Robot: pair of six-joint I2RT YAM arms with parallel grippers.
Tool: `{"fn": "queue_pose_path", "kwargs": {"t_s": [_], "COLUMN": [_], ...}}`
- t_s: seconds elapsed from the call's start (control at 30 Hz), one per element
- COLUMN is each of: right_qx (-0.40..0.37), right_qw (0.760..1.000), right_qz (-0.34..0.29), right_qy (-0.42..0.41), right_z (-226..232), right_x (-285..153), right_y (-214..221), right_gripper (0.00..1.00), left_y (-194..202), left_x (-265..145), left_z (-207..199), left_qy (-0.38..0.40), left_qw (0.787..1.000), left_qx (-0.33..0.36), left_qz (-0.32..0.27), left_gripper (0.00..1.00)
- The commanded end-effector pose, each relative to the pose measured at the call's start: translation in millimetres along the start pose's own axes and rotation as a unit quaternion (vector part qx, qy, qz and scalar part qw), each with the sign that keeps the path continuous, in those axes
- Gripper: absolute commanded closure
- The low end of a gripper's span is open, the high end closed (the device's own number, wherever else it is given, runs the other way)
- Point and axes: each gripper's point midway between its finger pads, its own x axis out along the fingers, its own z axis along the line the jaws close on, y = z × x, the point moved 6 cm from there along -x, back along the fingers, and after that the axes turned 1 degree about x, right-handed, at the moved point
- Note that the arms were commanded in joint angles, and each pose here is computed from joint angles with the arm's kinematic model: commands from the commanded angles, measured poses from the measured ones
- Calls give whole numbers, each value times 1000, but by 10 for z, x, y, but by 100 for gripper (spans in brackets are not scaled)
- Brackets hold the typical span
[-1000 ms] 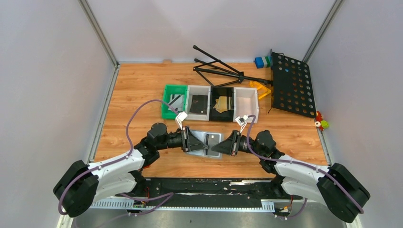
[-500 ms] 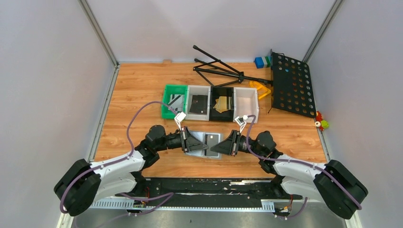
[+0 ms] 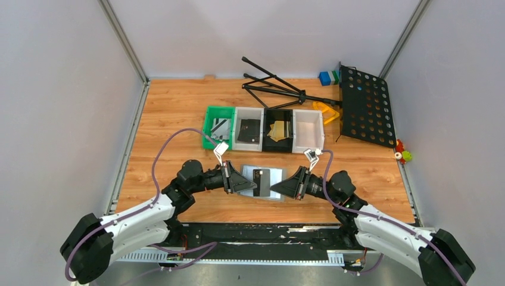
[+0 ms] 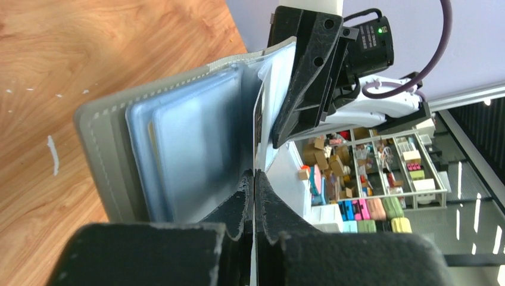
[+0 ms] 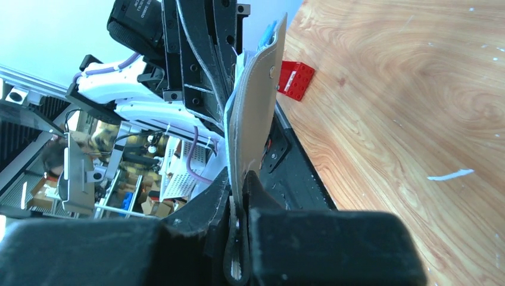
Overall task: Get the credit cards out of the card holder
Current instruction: Remove the credit card from the card holder, then place the credit card in the storage box.
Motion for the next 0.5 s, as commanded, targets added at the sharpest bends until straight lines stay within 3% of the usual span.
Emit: {"fn": "queue_pose_path", "kwargs": {"t_s": [0.0, 0.37, 0.47], "right_qx": [-8, -1, 6], "right_qw": [999, 997, 987], "right_qz": [-27, -49, -47], "right_qy": [16, 63, 151], "right_z": [-51, -197, -380], "right_x": [-61, -136, -181], "right_y": [-18, -2, -3], "right_gripper": [100, 100, 100], "left_y": [28, 2, -30], "left_x": [-58, -155, -165], "left_z": [125, 219, 279], "left_qy": [-27, -54, -87], "left_qw": [1000, 998, 996], "left_qx": [6, 7, 13], "left_qz": [-9, -18, -19], "left_gripper": [100, 100, 100]}}
